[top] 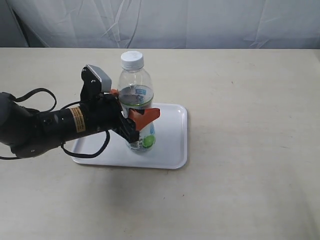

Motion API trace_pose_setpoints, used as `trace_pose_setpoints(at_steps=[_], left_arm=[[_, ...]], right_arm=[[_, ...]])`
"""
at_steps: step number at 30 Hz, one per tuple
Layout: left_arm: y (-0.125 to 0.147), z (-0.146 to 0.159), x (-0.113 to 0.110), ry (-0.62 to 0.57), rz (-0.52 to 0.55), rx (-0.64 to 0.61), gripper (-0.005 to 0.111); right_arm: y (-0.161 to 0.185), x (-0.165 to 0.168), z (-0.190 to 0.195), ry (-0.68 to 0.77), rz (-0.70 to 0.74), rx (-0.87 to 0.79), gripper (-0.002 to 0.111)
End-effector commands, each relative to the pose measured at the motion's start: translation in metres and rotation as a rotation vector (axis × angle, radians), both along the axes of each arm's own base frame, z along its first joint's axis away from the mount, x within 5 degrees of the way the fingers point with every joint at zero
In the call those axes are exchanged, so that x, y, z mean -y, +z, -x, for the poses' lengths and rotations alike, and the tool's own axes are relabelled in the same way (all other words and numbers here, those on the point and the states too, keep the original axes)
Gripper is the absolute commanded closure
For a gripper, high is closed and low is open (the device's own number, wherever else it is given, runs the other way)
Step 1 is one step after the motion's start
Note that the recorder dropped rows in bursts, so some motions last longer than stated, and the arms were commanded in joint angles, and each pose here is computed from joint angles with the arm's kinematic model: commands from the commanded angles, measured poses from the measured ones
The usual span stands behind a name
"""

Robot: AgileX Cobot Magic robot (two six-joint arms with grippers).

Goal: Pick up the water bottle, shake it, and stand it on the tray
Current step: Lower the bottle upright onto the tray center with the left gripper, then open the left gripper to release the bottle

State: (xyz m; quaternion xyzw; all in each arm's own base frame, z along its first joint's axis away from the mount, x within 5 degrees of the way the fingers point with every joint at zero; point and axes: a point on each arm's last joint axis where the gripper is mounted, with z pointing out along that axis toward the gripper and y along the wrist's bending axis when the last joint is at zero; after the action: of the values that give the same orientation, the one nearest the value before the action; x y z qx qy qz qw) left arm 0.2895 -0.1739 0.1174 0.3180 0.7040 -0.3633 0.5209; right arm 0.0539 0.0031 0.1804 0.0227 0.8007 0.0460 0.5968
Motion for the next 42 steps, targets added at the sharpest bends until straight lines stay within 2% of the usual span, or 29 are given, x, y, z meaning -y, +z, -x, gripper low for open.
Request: trace_pose_setpoints(at_steps=[1,6,12,22,42], left_arm=[[-0.004,0.001,0.001,-0.004,-0.021,-0.027,0.035],[-0.004,0.004,0.002,-0.045,-0.025,-0.017,0.016],[-0.002,0.005,0.003,-0.061,-0.006,-0.004,0.003],[0.007,0.005,0.004,-0.068,0.04,0.019,0.002],[0.065,0.007,-0.001,-0.024,0.014,0.167,0.002]], right_arm=[[0.0,0.0,0.0,-0.004,0.004,0.009,0.104],[0.0,0.0,0.0,-0.004,0.004,0.009,0.104],[0.0,0.0,0.0,-0.004,0.004,0.009,0.104],[0.0,0.0,0.0,-0.004,0.004,0.009,0.104],[0.0,0.0,0.0,-0.004,0.004,0.009,0.104]])
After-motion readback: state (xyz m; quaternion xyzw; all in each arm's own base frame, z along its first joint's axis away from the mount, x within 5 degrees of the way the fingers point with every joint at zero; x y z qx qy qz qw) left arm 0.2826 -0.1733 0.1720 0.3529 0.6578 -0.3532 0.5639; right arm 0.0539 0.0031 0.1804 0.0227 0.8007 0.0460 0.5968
